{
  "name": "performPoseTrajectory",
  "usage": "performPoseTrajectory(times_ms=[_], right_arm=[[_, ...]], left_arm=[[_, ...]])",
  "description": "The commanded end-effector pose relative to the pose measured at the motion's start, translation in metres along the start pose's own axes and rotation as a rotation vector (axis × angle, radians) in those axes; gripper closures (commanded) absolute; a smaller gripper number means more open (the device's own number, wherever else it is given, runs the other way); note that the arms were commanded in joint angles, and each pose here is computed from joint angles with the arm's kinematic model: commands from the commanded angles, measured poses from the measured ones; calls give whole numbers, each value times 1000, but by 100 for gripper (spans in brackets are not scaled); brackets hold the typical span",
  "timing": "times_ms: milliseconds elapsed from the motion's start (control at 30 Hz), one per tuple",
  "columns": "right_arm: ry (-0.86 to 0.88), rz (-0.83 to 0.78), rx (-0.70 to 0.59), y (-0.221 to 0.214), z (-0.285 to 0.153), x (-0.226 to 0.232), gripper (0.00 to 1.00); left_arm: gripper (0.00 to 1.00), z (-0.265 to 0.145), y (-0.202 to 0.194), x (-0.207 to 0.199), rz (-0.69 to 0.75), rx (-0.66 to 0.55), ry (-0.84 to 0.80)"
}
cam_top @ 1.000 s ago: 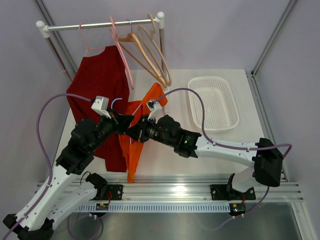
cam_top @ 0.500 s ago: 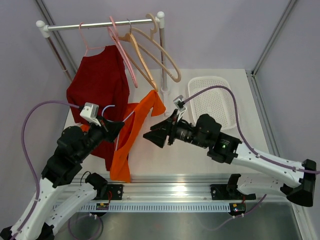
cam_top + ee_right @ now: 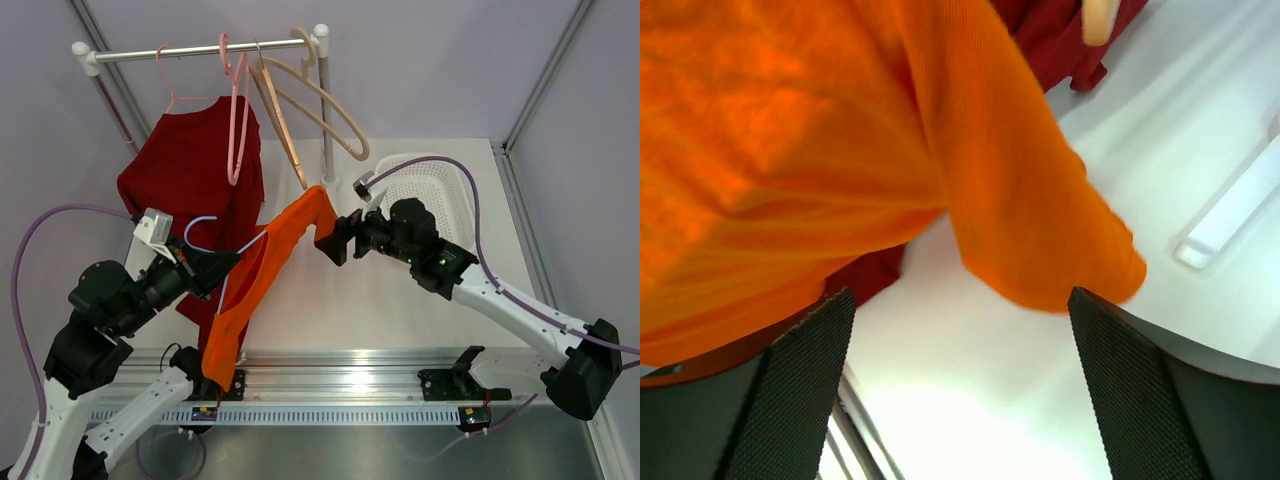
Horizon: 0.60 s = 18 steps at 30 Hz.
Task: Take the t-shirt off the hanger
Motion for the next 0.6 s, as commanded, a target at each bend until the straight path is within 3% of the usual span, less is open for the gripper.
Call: performPoseTrajectory(times_ms=[0,67,233,267,300,367,400,433,567], right_arm=[[24,-157,-105,36,3,-2,8],[19,-159,-127,42,7,-14,13],[231,-133,-119,39,13,-10,25],[255,-110,-112,34,14,-9,31],[276,-105,-110,33,13,-8,45],[270,-98,-137,30,9,-8,64],[218,-90,-166,31,8,-11,88],[190,-84,-193,33,6,-13,96],[96,-19,-291,37,-16,-22,100]], left_arm=[[100,-7,15,-16,-14,-12,-109],[100,-10,17,-20,-23,-9,-137],[100,-12,21,-24,-30,-9,-164],[100,-11,21,-24,-29,-6,-163],[100,-11,21,-25,-28,-6,-166],[100,-12,24,-26,-22,-10,-173],[100,-12,26,-27,-19,-13,-178],[100,-12,26,-27,-18,-11,-179],[100,-13,28,-27,-7,-23,-170]])
Point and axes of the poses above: each gripper's point midway between its finger pads, its own z axis out along the fingers, its own x axis along the line the jaws close on, y = z × x, the point moved 10 cm from there along -z, back along the fingers, and after that the axes turned 2 degrees about z, right-handed, at the moved point
